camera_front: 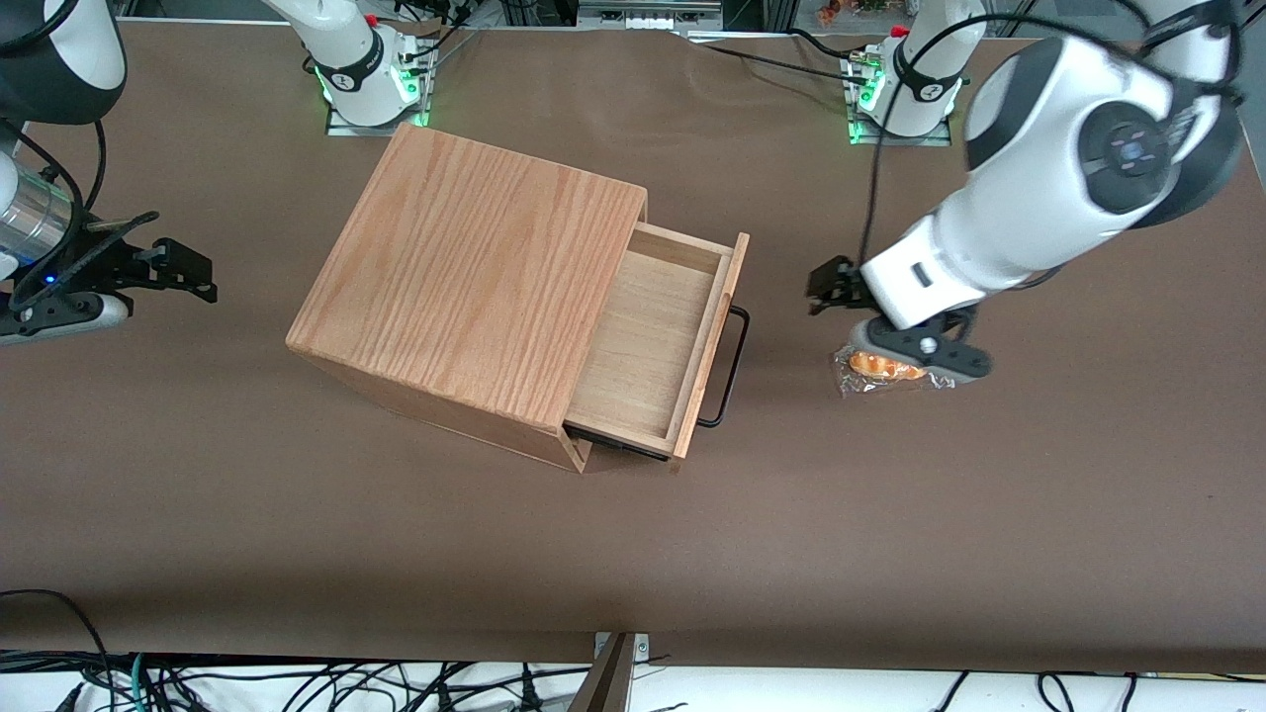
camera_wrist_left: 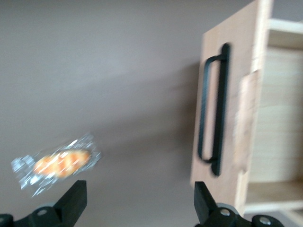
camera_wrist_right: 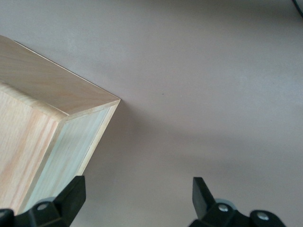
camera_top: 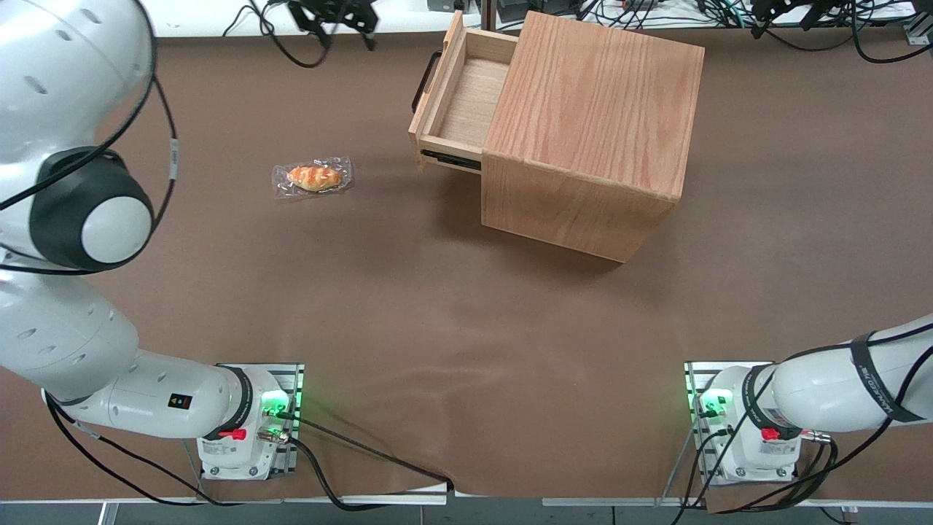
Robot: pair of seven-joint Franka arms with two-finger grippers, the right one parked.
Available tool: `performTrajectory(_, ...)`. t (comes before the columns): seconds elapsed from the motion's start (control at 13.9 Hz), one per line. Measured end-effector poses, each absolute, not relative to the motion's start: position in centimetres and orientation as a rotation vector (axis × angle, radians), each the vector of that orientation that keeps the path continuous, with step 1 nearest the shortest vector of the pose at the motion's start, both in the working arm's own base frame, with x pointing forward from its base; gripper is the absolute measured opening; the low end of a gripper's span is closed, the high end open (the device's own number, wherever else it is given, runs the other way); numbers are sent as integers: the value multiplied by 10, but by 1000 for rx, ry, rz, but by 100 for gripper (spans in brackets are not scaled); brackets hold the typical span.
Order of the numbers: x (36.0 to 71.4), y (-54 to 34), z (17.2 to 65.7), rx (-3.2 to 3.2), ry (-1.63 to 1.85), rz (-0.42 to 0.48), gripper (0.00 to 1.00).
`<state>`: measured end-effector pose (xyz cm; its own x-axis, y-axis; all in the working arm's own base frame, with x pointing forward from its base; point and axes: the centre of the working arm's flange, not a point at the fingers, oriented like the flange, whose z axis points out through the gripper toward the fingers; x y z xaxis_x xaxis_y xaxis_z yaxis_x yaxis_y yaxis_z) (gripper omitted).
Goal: Open top drawer with left arm
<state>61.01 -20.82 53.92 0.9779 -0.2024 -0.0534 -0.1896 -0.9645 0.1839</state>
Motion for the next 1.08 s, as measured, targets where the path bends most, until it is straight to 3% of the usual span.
performTrajectory(0.14, 602, -179, 556, 3009, -269, -147, 100)
performTrajectory(0.43, 586, -137, 584, 3103, -200, -124, 100)
performTrajectory(1.08, 559, -83, 569, 3130, -55, -95, 100)
